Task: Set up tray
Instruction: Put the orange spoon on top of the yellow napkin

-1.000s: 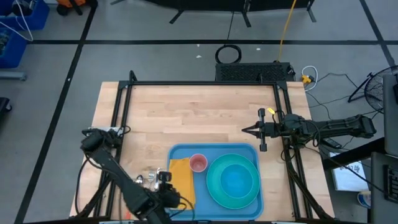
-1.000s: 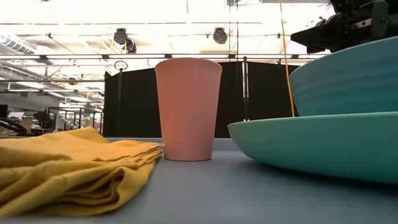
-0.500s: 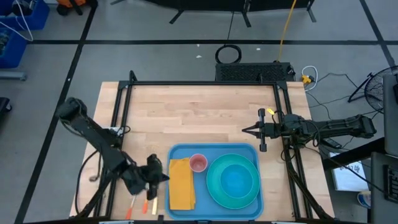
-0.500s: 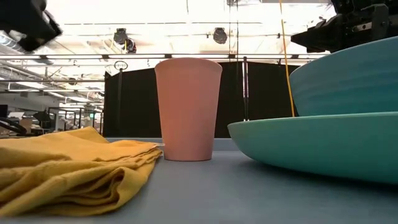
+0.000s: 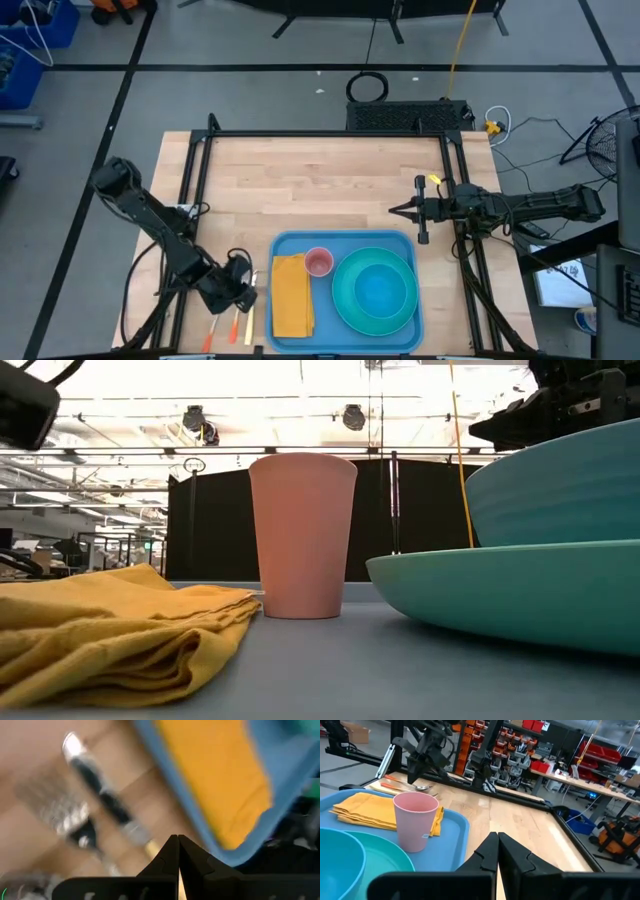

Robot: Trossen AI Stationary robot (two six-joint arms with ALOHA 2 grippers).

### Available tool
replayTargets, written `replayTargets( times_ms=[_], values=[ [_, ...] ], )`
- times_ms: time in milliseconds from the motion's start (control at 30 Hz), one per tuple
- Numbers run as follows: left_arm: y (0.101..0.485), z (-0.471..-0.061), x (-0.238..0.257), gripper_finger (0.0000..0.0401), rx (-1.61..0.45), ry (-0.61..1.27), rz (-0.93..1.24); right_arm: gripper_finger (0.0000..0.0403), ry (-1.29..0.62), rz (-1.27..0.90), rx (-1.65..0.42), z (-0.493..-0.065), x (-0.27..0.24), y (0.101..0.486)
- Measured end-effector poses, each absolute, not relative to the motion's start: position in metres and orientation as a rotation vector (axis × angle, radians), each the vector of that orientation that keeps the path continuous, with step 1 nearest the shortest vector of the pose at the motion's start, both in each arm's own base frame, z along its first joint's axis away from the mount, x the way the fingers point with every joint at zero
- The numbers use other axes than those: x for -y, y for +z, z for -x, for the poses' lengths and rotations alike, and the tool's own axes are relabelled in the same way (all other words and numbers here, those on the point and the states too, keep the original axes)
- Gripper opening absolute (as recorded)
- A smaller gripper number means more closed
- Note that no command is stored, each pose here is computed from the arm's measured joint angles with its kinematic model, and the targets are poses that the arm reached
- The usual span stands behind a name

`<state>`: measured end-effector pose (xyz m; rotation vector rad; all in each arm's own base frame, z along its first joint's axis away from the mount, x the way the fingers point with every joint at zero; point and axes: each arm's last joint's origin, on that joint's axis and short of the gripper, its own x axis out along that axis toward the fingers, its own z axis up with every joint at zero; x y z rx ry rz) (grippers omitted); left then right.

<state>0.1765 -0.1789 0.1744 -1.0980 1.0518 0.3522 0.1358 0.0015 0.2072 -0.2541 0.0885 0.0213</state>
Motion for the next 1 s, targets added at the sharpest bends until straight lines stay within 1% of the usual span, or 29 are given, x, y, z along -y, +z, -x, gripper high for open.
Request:
replayTargets(
  times_ms=[100, 233, 333, 433, 567, 667, 900, 1000],
  values=[
    [0.177, -0.176, 0.183, 0.0003, -1.172, 0.4, 1.093, 0.0, 0.023, 0.249, -0.104, -0.136, -0.002, 0.206],
    [0.189, -0.177, 0.187, 0.0006, -1.229, 0.459, 1.054, 0.0, 0.024, 0.248, -0.115, -0.136, -0.002, 0.205],
    [0.199, -0.178, 0.188, 0.002, -1.238, 0.504, 1.071, 0.0, 0.024, 0.248, -0.119, -0.135, -0.002, 0.204],
    [0.203, -0.174, 0.19, 0.0041, -1.297, 0.571, 1.116, 0.0, 0.024, 0.248, -0.119, -0.135, -0.002, 0.204],
    [0.198, -0.166, 0.202, 0.0079, -1.389, 0.619, 1.162, 0.0, 0.025, 0.252, -0.118, -0.135, -0.002, 0.204],
    [0.189, -0.157, 0.213, 0.0115, -1.455, 0.689, 1.17, 0.0, 0.024, 0.255, -0.115, -0.136, -0.002, 0.205],
    [0.175, -0.152, 0.227, 0.0213, -1.46, 0.722, 1.159, 0.0, 0.021, 0.259, -0.087, -0.136, -0.002, 0.207],
    [0.167, -0.152, 0.228, 0.0247, -1.47, 0.755, 1.133, 0.0, 0.02, 0.259, -0.073, -0.136, -0.002, 0.209]
  ],
)
